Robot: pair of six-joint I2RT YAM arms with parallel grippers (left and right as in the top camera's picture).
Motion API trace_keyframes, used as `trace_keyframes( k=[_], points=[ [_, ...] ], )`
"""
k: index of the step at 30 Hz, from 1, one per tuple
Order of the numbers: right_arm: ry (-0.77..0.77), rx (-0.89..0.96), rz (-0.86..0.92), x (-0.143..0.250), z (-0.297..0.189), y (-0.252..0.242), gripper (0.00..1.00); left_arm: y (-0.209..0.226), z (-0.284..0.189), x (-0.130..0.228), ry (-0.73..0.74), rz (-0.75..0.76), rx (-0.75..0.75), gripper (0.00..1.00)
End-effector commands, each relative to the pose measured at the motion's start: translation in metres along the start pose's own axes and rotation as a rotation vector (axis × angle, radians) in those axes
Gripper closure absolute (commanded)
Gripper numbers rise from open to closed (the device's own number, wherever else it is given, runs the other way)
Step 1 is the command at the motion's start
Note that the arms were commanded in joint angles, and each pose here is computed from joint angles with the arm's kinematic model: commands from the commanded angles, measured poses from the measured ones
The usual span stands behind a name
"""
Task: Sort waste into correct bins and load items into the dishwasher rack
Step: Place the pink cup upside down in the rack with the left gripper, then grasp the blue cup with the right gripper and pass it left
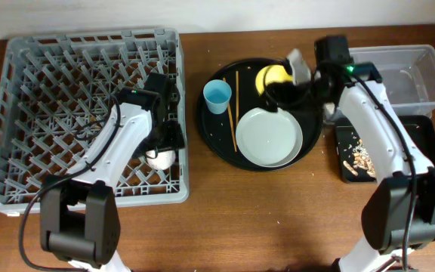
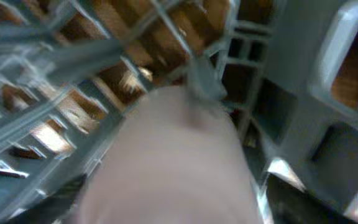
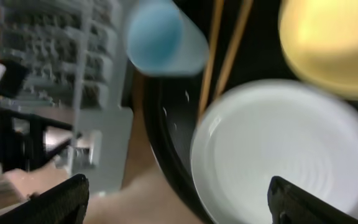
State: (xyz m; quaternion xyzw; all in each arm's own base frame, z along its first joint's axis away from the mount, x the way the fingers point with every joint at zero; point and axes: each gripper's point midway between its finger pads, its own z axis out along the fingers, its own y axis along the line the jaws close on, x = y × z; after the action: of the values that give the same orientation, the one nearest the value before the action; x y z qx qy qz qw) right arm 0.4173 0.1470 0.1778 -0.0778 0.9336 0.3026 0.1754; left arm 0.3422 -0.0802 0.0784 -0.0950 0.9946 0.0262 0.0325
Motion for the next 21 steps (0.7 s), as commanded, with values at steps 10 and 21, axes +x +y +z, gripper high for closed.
trace_keyframes(
  k=[10,21],
  points=[
    [-0.275,0.265,0.040,-0.064,0.057,0.031,0.11,0.002,-0.098,-0.053,-0.191,-0.061,0.085,0.01],
    [-0.088,0.273,0.128,-0.026,0.158,-0.019,0.45,0.008,-0.126,-0.072,-0.273,-0.091,0.114,0.01]
  ],
)
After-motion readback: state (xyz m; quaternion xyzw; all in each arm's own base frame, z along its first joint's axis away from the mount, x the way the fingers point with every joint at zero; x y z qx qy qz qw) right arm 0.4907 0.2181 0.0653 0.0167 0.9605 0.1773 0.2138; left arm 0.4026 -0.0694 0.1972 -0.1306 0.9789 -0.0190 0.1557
